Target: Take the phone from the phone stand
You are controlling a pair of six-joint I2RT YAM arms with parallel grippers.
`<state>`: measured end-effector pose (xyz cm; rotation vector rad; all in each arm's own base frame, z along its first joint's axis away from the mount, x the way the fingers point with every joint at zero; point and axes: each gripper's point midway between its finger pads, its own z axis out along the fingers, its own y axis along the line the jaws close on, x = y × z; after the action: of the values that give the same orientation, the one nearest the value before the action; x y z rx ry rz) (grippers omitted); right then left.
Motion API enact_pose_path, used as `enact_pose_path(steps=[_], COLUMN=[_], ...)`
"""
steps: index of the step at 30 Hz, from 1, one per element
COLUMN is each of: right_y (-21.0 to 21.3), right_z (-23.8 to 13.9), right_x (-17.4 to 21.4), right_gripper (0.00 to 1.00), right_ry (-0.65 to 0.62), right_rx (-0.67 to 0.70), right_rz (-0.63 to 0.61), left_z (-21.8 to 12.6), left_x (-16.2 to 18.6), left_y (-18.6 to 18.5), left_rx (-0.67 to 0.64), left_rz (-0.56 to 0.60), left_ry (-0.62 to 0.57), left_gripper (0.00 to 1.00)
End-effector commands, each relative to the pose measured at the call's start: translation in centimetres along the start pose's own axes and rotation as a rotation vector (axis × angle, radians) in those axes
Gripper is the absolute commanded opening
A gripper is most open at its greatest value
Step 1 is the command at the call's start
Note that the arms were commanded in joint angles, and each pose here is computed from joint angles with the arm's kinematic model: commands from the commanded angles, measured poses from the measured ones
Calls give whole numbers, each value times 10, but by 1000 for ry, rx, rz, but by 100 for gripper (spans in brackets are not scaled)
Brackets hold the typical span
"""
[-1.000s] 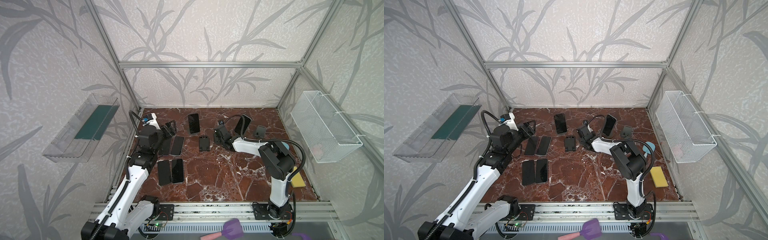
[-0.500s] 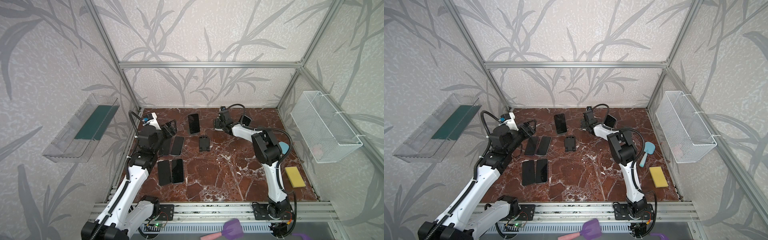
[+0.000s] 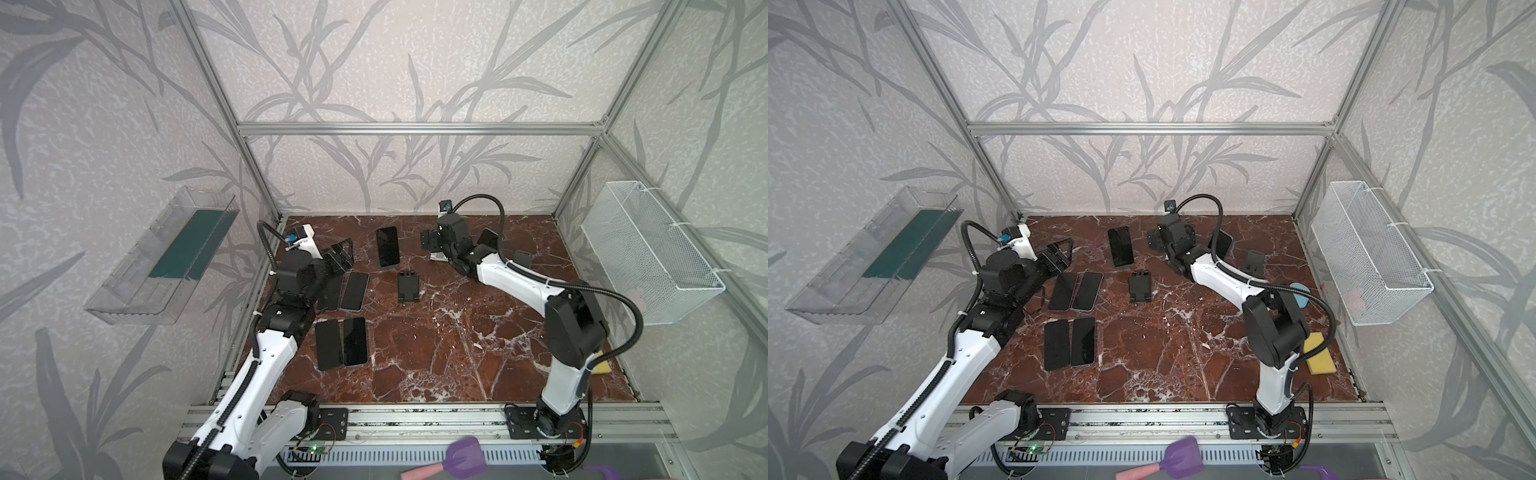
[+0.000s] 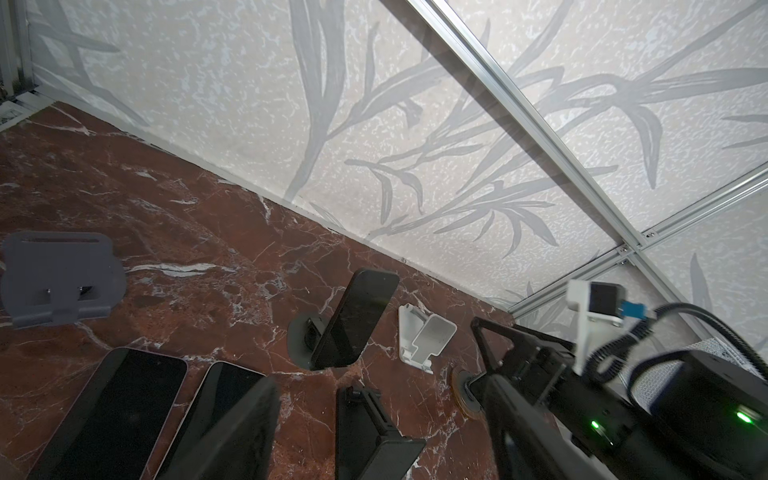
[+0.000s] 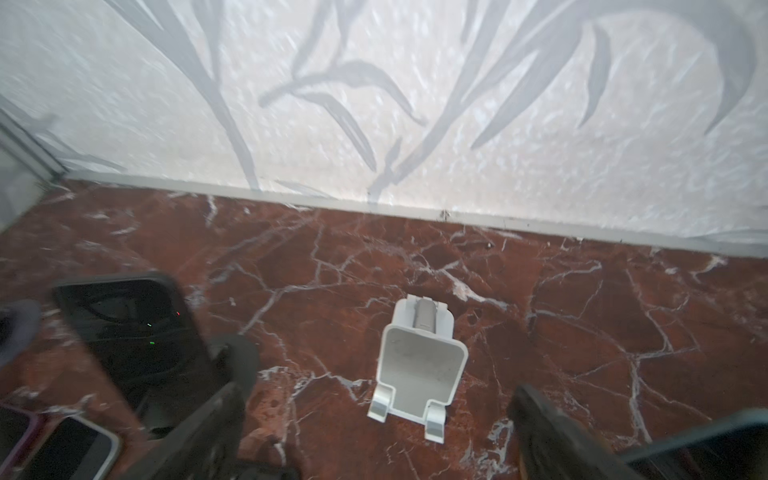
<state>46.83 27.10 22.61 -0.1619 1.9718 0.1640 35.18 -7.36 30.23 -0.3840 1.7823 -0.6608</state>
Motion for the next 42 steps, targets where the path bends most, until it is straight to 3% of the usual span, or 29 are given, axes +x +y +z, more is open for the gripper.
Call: enact_pose_path(steps=[1,8,20,22,26,31,42], right_y=[21,69,84,82,81,70,45], right_z=[-19,-35,0,5,10,10,68], right_x=[32,92,148,151,146,133,115], right_gripper=[99,99,99,99,80,63,60], right_ry=[13,144,261,254,218,171,173], right_rx=[41,-44,-39,-27,-32,-26,-108], right_rz=[-76,12,58,69,65,12,45], left_z=[-3,-7,-10,-9,-8,-5,0], left_x=[-3,-6,-7,-5,-5,-4,0], left_y=[0,-3,-9,-7,-9,-5,-2], left_rx=[4,16,42,37,42,30,18], left_rz=[-14,-21,-34,-35,-35,-33,-33], left_ry=[-20,-29,-28,-23,-20,-14,1], left_gripper=[78,78,78,79,79,79,79])
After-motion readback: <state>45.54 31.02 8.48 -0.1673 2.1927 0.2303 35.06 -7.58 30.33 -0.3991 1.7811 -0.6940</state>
